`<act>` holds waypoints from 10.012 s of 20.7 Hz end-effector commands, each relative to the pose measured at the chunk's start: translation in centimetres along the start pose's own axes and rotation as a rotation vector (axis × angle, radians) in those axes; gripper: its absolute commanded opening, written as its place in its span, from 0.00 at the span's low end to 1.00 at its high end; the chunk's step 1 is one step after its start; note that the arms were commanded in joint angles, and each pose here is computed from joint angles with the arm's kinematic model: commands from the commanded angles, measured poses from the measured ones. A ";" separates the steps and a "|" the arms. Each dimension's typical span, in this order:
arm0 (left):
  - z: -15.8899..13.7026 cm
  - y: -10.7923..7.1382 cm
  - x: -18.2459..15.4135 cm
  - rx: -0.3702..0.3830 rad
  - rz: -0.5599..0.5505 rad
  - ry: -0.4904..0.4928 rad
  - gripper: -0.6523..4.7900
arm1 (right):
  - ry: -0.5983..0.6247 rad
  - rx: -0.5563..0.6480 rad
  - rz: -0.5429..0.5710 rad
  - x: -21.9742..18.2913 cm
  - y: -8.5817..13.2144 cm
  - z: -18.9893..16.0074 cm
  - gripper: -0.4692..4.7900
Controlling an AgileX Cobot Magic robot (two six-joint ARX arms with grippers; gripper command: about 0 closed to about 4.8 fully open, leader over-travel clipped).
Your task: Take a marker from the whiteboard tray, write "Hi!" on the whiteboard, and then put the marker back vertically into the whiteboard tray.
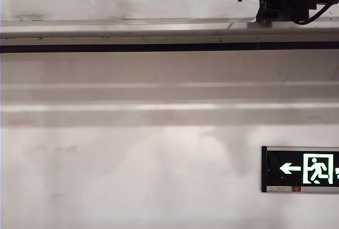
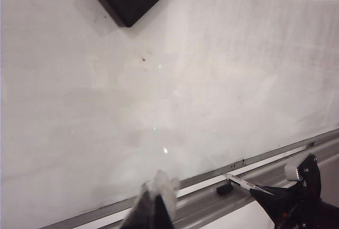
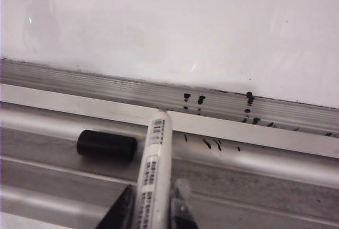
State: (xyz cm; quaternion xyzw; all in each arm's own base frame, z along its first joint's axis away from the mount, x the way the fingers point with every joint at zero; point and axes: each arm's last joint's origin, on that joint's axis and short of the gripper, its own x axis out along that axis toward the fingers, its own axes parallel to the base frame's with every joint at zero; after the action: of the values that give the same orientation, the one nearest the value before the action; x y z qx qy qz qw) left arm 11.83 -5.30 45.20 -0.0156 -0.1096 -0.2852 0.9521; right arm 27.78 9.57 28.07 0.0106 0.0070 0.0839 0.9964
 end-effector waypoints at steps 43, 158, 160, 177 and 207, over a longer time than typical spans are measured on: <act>1.0 -0.1 -0.1 0.016 -0.004 -0.090 0.11 | -0.363 -0.028 0.091 -2.1 8.8 23.9 0.08; 1.1 -0.2 -0.3 0.018 -0.030 -0.096 0.11 | -0.026 -0.271 -0.001 -1.9 6.1 21.4 0.08; 1.1 -0.2 -0.3 0.019 -0.030 -0.096 0.11 | -0.029 -0.270 -0.001 -1.9 6.1 21.5 0.08; 1.1 -0.2 -0.3 0.018 -0.030 -0.095 0.11 | -0.189 -0.215 0.004 -4.5 4.8 24.3 0.08; 1.1 -0.2 -0.3 0.018 -0.030 -0.096 0.11 | -0.248 -0.209 0.020 -5.3 3.8 25.2 0.08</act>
State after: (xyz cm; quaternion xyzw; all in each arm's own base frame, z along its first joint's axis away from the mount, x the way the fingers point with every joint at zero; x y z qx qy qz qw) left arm 11.42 -5.20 45.91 -0.0189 -0.1467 -0.2936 0.9444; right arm 22.13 11.92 53.32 -0.0838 -0.1146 0.0885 0.9859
